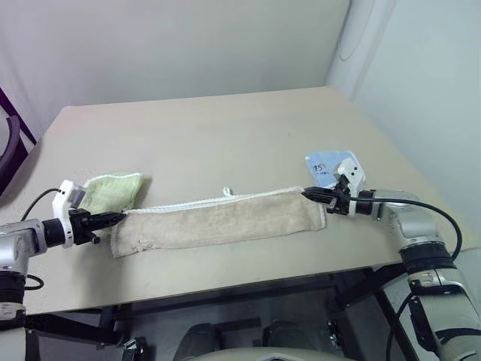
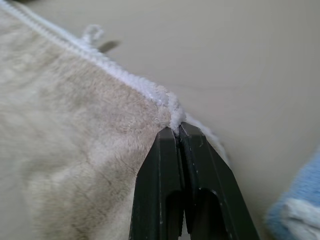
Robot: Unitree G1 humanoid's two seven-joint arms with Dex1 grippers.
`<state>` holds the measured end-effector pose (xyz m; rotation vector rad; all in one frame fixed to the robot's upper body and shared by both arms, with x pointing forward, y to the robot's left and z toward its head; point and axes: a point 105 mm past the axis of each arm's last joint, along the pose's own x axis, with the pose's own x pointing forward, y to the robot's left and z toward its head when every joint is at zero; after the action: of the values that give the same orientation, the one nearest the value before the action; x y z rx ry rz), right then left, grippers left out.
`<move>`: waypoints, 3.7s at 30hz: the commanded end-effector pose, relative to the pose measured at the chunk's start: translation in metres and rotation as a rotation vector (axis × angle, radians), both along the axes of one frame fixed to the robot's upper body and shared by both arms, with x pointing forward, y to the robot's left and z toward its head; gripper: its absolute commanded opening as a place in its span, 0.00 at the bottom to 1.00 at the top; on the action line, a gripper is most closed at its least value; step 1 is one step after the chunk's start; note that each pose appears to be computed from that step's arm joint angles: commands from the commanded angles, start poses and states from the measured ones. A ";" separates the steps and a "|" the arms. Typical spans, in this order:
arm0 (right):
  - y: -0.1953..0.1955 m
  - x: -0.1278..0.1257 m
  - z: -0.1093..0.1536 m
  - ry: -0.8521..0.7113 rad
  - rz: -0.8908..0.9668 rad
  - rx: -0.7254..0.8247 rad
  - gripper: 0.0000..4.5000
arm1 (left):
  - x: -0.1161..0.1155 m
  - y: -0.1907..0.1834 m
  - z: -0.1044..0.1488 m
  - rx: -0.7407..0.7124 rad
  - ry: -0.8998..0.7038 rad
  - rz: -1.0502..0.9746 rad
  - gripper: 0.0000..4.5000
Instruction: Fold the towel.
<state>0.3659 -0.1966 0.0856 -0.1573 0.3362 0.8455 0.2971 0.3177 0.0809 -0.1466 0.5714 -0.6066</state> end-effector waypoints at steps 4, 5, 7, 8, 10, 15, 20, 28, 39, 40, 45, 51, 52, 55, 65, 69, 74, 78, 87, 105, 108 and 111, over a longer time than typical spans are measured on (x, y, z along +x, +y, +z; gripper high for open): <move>0.003 0.016 0.014 -0.080 -0.043 0.019 0.00 | 0.019 -0.002 0.006 0.024 -0.058 0.006 0.00; 0.004 0.017 0.013 -0.071 -0.041 0.020 0.00 | 0.019 -0.003 0.003 0.031 -0.050 -0.005 0.00; 0.006 0.014 0.008 -0.047 -0.021 0.011 0.00 | 0.017 -0.006 0.001 0.027 -0.038 -0.029 0.00; 0.007 0.013 0.004 -0.033 -0.011 0.004 0.00 | 0.016 -0.007 -0.002 0.032 -0.026 -0.030 0.00; 0.008 0.011 -0.001 -0.010 -0.011 -0.008 0.00 | 0.014 -0.006 -0.008 0.044 -0.007 -0.030 0.00; 0.009 0.015 -0.003 0.031 -0.033 0.012 0.10 | 0.020 0.000 -0.010 0.036 -0.027 0.043 0.14; 0.009 0.022 0.010 0.028 -0.059 0.069 0.45 | 0.022 0.002 -0.002 -0.003 -0.052 0.057 0.52; -0.010 0.040 0.042 0.012 -0.220 0.214 0.98 | 0.018 0.006 0.036 -0.042 -0.168 0.064 1.00; -0.024 -0.012 0.058 0.568 -0.210 0.593 0.98 | -0.032 -0.048 0.050 -0.022 -0.197 -0.137 1.00; -0.027 -0.017 0.054 0.593 -0.222 0.593 0.98 | -0.035 -0.051 0.045 0.000 -0.193 -0.149 1.00; -0.043 -0.033 0.038 0.685 -0.299 0.603 0.98 | -0.038 -0.067 0.024 0.102 -0.207 -0.196 1.00; -0.036 -0.059 0.015 0.832 -0.293 0.604 0.98 | -0.042 -0.098 0.014 0.047 -0.229 -0.259 1.00; -0.034 -0.061 0.011 0.845 -0.302 0.600 0.98 | -0.043 -0.103 0.015 0.013 -0.222 -0.267 1.00; -0.031 -0.062 0.003 0.856 -0.321 0.574 0.98 | -0.046 -0.117 0.014 -0.018 -0.204 -0.304 1.00; -0.015 -0.054 0.001 0.850 -0.310 0.591 0.98 | -0.045 -0.141 0.013 -0.067 -0.189 -0.342 1.00; -0.012 -0.053 -0.008 0.876 -0.330 0.556 0.98 | -0.043 -0.140 0.013 -0.060 -0.193 -0.337 1.00; -0.013 -0.048 -0.015 0.876 -0.371 0.554 0.70 | -0.042 -0.138 0.013 -0.055 -0.195 -0.328 1.00; -0.015 -0.042 -0.016 0.849 -0.410 0.557 0.38 | -0.042 -0.138 0.012 -0.050 -0.196 -0.327 1.00; -0.020 -0.053 -0.008 0.796 -0.384 0.571 0.01 | -0.037 -0.140 0.012 -0.048 -0.191 -0.347 1.00; -0.081 -0.055 0.034 0.564 -0.388 0.373 0.01 | -0.030 -0.145 0.010 -0.028 -0.168 -0.404 1.00; -0.071 -0.055 0.045 0.482 -0.302 0.322 0.01 | -0.028 -0.143 0.011 -0.028 -0.169 -0.400 1.00; -0.048 -0.062 0.061 0.381 -0.147 0.267 0.01 | -0.029 -0.142 0.010 -0.023 -0.167 -0.398 1.00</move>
<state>0.3061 -0.2605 0.1229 0.3677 0.6626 0.6496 0.2657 0.1734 0.0833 -0.0341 0.4585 -1.0026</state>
